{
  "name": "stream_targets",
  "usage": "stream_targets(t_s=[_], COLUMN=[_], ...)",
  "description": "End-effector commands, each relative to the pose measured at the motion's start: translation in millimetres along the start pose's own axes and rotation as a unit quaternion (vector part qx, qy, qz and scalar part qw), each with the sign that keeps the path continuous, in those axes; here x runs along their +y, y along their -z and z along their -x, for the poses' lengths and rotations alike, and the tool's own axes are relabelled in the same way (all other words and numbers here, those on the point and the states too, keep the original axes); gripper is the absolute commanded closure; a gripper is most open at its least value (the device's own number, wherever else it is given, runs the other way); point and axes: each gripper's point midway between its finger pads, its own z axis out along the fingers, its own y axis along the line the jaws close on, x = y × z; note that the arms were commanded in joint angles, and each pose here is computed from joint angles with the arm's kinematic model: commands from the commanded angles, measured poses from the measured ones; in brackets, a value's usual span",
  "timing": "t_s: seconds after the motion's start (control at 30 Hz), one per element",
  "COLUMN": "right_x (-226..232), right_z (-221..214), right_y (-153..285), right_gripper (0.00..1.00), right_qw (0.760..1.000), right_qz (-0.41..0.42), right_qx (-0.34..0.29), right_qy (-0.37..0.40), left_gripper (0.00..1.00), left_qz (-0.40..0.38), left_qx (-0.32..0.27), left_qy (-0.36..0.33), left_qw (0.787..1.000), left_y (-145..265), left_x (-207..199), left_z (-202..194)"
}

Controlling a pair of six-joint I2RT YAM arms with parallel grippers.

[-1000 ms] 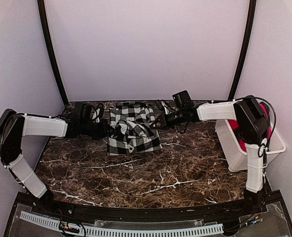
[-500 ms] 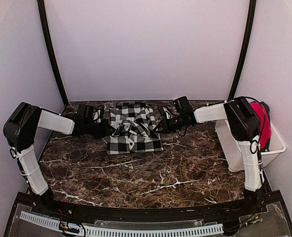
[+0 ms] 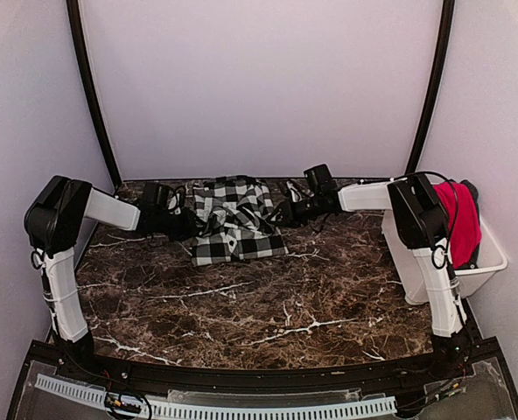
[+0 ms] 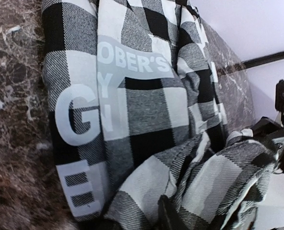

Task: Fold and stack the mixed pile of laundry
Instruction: Fold the rectangle-folded shirt at the center of the board, then smooth out the 2/3-rectangle-folded shirt at the center of the board.

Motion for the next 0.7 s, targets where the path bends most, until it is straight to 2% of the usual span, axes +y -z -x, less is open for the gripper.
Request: stream_targets(t_s=[0.0, 0.1, 0.2, 0.27, 0.3, 0.37, 0.43, 0.47, 0.53, 0.67], right_x=[-6, 8, 30, 45, 52, 60, 66, 68, 73, 88], right_z=[7, 23, 48, 64, 71, 83, 87, 84, 68, 10], right_y=[0, 14, 34, 44, 49, 61, 76, 82, 90, 91], right_gripper=[0.64, 0.50, 0.40, 0.26, 0.24, 0.23, 0.23, 0.23, 0.26, 0.41], right_qw=[1.000, 1.000, 0.998, 0.997, 0.996, 0.995, 0.994, 0.994, 0.994, 0.994], right_qz=[0.004, 0.015, 0.024, 0.036, 0.045, 0.050, 0.055, 0.054, 0.056, 0.089], right_qx=[0.000, -0.016, -0.039, -0.052, -0.057, -0.066, -0.076, -0.077, -0.067, -0.036], right_qy=[-0.006, 0.009, 0.034, 0.050, 0.056, 0.057, 0.061, 0.062, 0.066, 0.055], left_gripper=[0.66, 0.53, 0.41, 0.34, 0.31, 0.26, 0.13, 0.12, 0.11, 0.19], left_qz=[-0.023, -0.047, -0.072, -0.081, -0.084, -0.093, -0.095, -0.092, -0.098, -0.117], left_qx=[-0.019, -0.039, -0.060, -0.070, -0.075, -0.091, -0.105, -0.109, -0.105, -0.069], left_qy=[0.009, 0.024, 0.002, -0.013, -0.016, -0.017, -0.018, -0.019, -0.026, -0.038], left_qw=[1.000, 0.998, 0.996, 0.994, 0.993, 0.991, 0.990, 0.990, 0.989, 0.990], left_y=[7, 22, 41, 53, 61, 76, 94, 99, 113, 118], left_x=[-2, -5, -29, -44, -50, -61, -68, -68, -74, -81], left_z=[26, 48, 74, 88, 94, 103, 103, 101, 86, 30])
